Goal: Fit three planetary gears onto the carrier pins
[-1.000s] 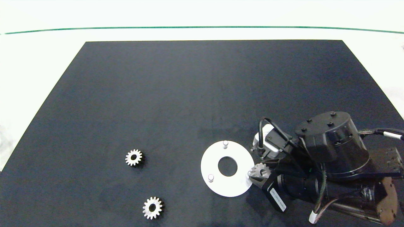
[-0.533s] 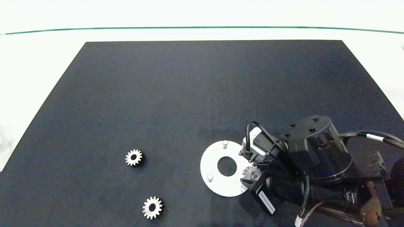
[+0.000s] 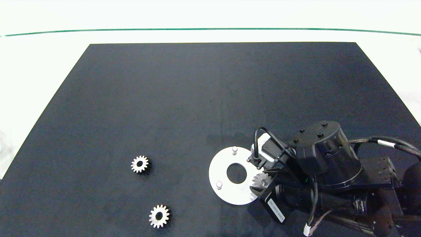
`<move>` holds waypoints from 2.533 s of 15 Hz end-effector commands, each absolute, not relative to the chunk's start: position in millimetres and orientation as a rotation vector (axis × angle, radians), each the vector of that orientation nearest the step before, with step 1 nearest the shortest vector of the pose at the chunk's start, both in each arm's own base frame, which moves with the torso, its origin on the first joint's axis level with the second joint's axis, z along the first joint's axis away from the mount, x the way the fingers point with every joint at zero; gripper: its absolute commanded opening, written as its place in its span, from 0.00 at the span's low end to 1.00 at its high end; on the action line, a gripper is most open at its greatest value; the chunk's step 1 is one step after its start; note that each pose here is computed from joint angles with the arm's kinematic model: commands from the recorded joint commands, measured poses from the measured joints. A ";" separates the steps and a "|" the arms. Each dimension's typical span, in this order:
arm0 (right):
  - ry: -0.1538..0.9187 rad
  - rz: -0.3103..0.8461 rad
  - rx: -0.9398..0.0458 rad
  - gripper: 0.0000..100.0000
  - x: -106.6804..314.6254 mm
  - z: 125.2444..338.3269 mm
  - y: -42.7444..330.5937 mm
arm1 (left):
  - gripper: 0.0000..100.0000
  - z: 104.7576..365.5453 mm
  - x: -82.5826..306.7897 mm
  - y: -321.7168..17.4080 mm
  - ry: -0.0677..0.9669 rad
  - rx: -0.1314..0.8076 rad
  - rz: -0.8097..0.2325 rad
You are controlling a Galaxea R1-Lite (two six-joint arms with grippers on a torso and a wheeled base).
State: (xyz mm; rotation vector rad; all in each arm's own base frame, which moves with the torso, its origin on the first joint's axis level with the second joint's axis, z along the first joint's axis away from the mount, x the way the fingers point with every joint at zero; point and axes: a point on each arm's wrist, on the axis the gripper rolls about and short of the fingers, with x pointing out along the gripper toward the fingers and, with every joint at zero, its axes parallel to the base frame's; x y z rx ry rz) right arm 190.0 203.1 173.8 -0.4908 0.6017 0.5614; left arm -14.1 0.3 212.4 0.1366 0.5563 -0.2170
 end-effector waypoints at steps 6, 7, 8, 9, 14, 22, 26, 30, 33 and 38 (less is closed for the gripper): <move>0.612 0.538 -0.486 0.25 194.6 171.8 200.0 | 1.00 210.2 -15.4 0.4 0.561 0.137 -0.217; 0.613 0.534 -0.483 0.25 195.5 171.8 199.7 | 1.00 210.2 -15.4 0.4 0.561 0.137 -0.217; 0.613 0.531 -0.472 0.25 195.8 172.5 200.0 | 1.00 209.4 -15.9 0.5 0.561 0.137 -0.217; 0.609 0.531 -0.468 0.25 196.7 174.5 201.0 | 1.00 209.0 -15.8 0.5 0.562 0.138 -0.219; 0.584 0.525 -0.449 0.25 204.5 183.1 206.7 | 1.00 206.9 -15.9 0.5 0.567 0.138 -0.219; 0.611 0.532 -0.467 0.25 204.4 179.6 209.3 | 1.00 206.0 -16.4 0.6 0.568 0.138 -0.219; 0.614 0.528 -0.464 1.00 205.2 179.2 208.8 | 1.00 205.9 -17.4 0.7 0.564 0.138 -0.219; 0.620 0.525 -0.442 1.00 204.1 180.2 208.4 | 1.00 206.4 -17.4 0.7 0.561 0.138 -0.219; 0.651 0.511 -0.427 1.00 197.3 185.2 201.1 | 1.00 207.4 -18.8 1.0 0.545 0.139 -0.226; 0.646 0.477 -0.334 1.00 166.8 216.7 167.8 | 1.00 205.2 -19.4 2.4 0.551 0.160 -0.288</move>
